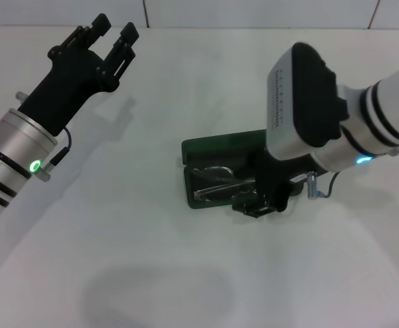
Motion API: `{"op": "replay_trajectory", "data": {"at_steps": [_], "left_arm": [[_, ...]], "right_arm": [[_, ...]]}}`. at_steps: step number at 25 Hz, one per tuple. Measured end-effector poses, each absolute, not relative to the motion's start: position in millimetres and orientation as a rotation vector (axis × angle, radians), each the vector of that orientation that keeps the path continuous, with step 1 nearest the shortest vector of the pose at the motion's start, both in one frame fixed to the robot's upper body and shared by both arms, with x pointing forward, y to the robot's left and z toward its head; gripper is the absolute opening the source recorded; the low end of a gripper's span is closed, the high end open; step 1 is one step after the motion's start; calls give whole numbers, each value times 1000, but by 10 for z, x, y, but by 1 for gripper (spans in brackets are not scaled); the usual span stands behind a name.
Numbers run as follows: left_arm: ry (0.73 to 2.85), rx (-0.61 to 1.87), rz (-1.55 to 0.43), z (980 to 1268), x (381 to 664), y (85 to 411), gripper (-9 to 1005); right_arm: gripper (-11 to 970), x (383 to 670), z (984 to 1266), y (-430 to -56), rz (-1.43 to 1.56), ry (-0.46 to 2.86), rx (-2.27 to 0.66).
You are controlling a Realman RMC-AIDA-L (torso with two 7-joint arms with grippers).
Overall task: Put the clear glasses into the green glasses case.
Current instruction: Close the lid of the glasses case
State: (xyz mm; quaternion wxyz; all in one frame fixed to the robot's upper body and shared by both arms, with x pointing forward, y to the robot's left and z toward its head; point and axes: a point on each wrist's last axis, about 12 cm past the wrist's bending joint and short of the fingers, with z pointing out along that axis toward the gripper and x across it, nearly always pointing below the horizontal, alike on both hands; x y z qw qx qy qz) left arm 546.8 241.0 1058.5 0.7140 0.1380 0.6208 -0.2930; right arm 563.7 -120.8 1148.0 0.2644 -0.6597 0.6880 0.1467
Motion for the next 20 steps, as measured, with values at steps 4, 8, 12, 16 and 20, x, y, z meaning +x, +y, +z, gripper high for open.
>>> {"op": "replay_trajectory", "data": {"at_steps": [4,8,12,16,20], "left_arm": [[1377,304,-648,10578,5460,2416,530],[1375,303,-649,10582,5460,2416,530],[1369,302,-649,10591,5458,2421,530],[1368,300,-651,10594,5457,2424,530],[1368,301,-649,10591,5454,2425,530]], "right_arm": [[560,5585,11575,-1269,385,1825,-1754],[560,5552,11661,-1366,391,1808,-1728],[560,5548,11749,-1535,494,1762,-1654],[560,5573,11822,-1782,621,1684,-1540],[560,5693,11758,-2063,631,1670,-1328]]}}
